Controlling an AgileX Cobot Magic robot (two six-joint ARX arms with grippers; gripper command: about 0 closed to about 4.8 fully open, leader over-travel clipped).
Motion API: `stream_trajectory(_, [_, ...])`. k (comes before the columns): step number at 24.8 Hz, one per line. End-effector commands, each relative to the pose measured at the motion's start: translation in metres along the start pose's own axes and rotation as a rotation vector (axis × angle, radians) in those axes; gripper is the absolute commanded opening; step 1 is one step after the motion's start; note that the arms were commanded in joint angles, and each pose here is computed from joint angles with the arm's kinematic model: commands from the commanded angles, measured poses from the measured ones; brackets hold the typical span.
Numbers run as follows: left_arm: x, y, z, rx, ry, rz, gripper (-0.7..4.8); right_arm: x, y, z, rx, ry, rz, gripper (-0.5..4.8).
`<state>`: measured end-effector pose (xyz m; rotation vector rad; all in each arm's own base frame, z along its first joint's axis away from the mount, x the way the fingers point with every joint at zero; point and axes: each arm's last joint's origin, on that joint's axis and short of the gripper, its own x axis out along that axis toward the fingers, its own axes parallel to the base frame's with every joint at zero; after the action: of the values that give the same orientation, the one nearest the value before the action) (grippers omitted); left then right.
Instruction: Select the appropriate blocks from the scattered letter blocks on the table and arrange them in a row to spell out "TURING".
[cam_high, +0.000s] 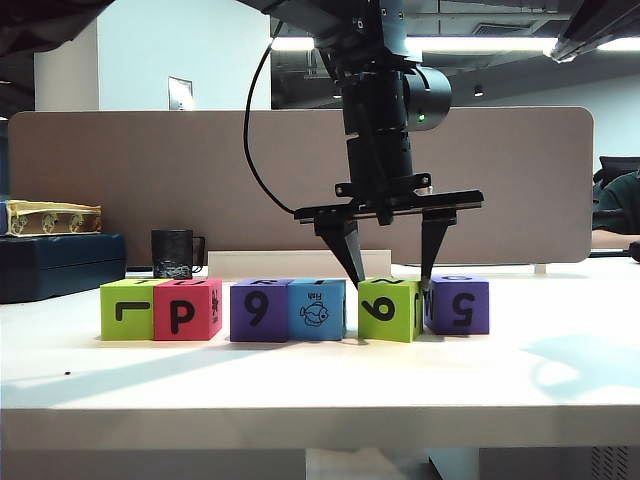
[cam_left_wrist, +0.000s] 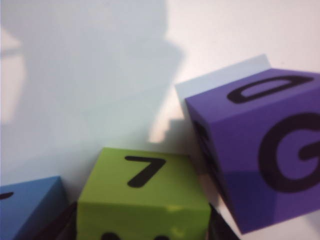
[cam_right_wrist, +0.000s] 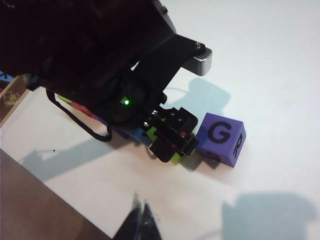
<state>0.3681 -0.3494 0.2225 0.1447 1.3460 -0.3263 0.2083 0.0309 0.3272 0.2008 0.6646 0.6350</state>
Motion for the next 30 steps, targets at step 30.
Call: stream_trajectory(30, [-0.143,0.049,0.004,0.163,-0.293,-0.058,1.33,0.033,-0.024,0.001,0.046,0.082,-0.083,-0.01])
